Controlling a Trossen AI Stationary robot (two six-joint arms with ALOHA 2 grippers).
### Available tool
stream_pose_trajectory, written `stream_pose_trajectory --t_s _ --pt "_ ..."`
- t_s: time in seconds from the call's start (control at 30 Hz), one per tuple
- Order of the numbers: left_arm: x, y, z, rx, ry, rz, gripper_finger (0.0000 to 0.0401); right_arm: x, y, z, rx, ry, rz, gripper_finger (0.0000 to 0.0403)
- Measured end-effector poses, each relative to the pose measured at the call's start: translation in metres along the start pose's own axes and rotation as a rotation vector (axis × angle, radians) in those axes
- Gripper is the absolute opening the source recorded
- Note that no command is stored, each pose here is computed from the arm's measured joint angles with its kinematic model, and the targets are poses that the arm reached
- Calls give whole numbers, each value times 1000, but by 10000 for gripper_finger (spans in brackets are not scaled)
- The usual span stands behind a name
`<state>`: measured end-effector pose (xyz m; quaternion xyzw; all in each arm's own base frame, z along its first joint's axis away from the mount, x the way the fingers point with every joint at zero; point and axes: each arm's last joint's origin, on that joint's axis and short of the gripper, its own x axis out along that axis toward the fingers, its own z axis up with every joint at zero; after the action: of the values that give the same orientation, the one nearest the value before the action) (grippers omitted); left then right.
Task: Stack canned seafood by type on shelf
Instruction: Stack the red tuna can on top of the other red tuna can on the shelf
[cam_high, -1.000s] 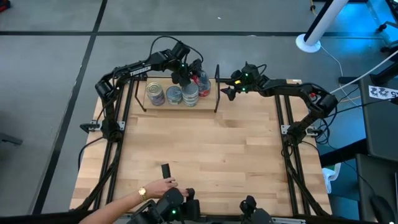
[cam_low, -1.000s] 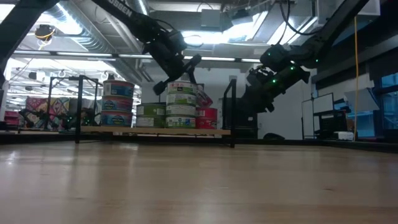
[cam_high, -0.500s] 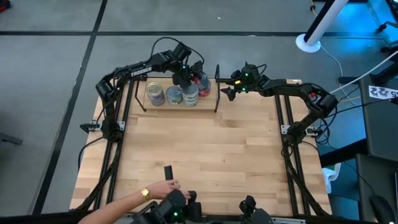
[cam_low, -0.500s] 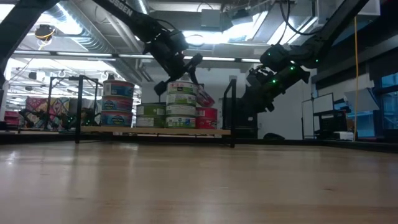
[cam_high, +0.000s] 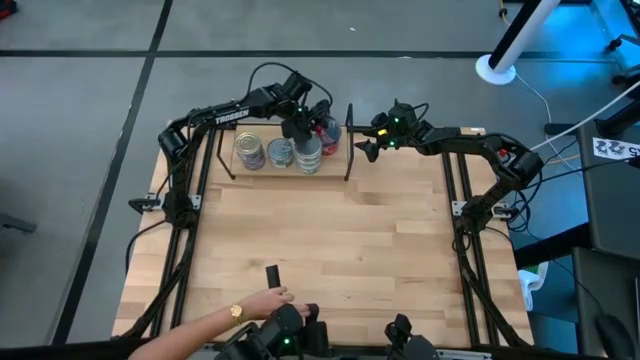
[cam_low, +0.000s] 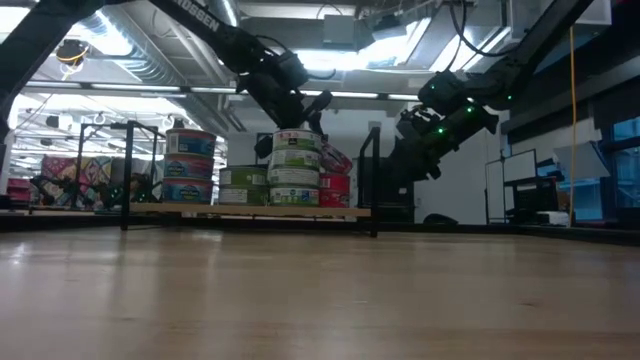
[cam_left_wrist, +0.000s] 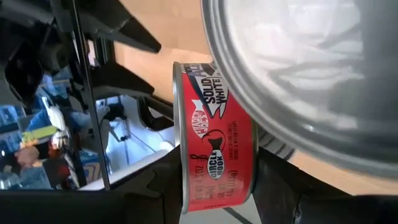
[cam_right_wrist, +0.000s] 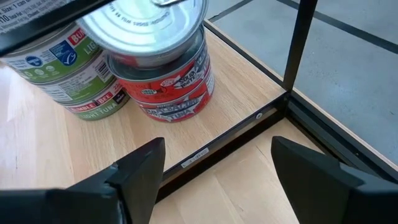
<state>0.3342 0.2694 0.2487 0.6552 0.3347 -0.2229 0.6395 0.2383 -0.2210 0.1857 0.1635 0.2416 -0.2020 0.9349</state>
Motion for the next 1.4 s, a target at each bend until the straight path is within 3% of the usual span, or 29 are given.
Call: stream_pose_trajectory --t_s 0.3,0.63,1.1,1.4 --pt "1 1 1 -6 36 -18 153 0 0 0 0 -1 0 293" --pt "2 2 4 -122 38 -19 153 0 0 0 0 -1 1 293" --pt "3 4 7 -85 73 -36 153 0 0 0 0 -1 1 293" --pt "3 3 7 -155 76 -36 153 0 0 -1 3 7 1 293"
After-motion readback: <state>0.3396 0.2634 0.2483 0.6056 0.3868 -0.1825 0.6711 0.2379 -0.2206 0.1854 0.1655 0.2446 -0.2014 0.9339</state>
